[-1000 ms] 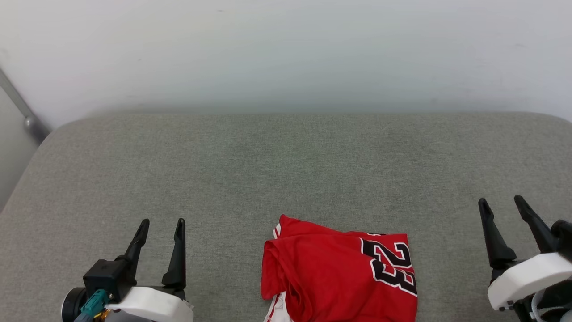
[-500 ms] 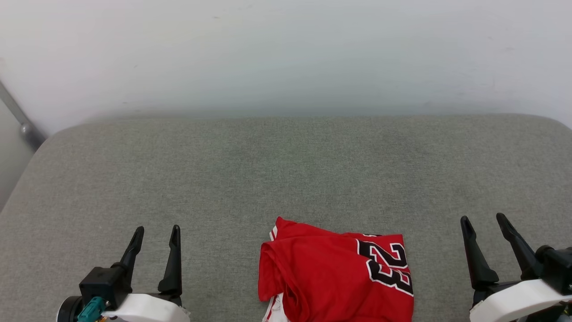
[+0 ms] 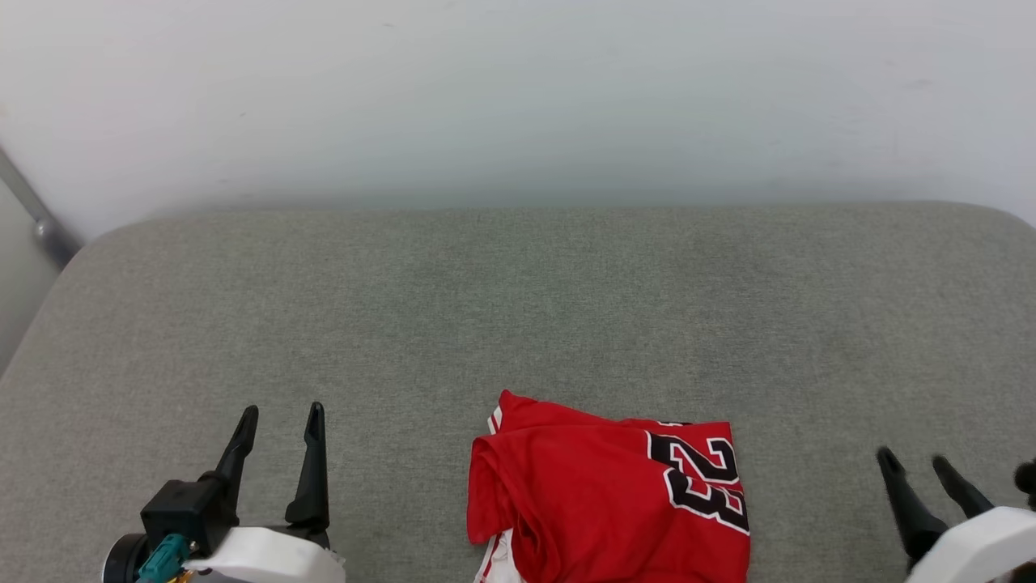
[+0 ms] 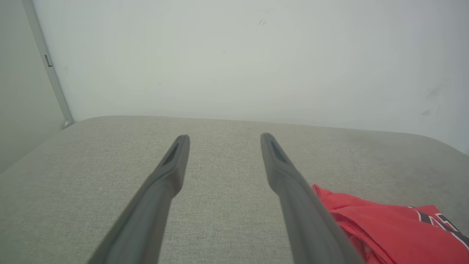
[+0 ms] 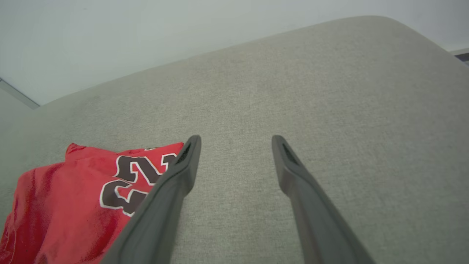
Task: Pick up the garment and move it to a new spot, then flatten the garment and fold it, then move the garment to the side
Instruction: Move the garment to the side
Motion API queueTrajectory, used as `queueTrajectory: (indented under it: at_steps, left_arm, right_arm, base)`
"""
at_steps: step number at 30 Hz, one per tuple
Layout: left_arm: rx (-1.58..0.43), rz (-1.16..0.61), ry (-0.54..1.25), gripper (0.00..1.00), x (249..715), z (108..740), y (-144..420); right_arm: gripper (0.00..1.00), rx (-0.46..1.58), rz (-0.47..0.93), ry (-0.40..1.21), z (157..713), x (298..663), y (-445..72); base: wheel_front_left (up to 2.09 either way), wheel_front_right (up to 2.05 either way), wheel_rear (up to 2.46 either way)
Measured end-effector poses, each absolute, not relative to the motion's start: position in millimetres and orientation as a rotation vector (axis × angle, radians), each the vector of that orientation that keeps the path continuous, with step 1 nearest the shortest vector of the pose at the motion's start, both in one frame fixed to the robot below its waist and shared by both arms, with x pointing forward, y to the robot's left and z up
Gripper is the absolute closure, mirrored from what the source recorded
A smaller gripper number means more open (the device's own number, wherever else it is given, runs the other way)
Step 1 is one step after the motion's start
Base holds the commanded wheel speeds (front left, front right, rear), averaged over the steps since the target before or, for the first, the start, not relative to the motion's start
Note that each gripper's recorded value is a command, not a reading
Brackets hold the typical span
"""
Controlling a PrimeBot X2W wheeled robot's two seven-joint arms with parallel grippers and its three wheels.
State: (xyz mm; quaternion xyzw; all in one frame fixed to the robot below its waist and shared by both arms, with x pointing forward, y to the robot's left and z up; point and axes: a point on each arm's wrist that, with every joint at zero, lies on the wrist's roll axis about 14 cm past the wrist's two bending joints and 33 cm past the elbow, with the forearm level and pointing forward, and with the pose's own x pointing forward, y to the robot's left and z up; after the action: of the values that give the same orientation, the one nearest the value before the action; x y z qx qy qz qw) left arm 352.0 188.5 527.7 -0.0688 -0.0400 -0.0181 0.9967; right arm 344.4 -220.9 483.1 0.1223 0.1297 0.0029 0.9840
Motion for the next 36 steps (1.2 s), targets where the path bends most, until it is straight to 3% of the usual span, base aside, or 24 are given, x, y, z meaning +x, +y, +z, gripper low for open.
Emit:
queueTrajectory:
  at_steps: [6,12,23,28,29,31,36]
  left_arm:
    - [-0.139,-0.032,-0.089,0.0,356.0,529.3,189.4]
    - [-0.137,-0.026,-0.098,0.0,366.2,530.6,193.7]
    - [-0.135,-0.016,-0.073,0.0,385.4,519.0,200.6]
    - [-0.129,0.001,-0.055,0.0,386.0,512.1,207.1]
    - [-0.129,0.002,-0.053,0.0,385.9,511.4,208.0]
    - [-0.128,0.008,-0.053,0.0,385.3,511.3,209.3]
    - [-0.131,0.012,-0.065,0.0,380.7,515.3,209.0]
  right_arm:
    - [0.0,0.393,-0.027,0.648,423.9,328.9,-242.7]
    - [0.0,0.663,0.064,0.996,384.3,311.7,-202.6]
    - [0.0,1.056,0.303,1.156,374.0,354.8,-124.5]
    - [0.0,1.095,0.37,1.22,365.6,362.5,-96.6]
    - [0.5,1.092,0.377,1.229,364.6,362.9,-93.5]
    - [1.0,1.074,0.39,1.235,365.0,363.9,-88.7]
    - [1.0,0.995,0.434,1.21,374.8,362.8,-73.3]
  base:
    - [0.0,0.0,0.0]
    - [0.0,0.0,0.0]
    - [0.0,0.0,0.0]
    - [0.0,0.0,0.0]
    - [0.0,0.0,0.0]
    - [0.0,0.0,0.0]
    - [0.0,0.0,0.0]
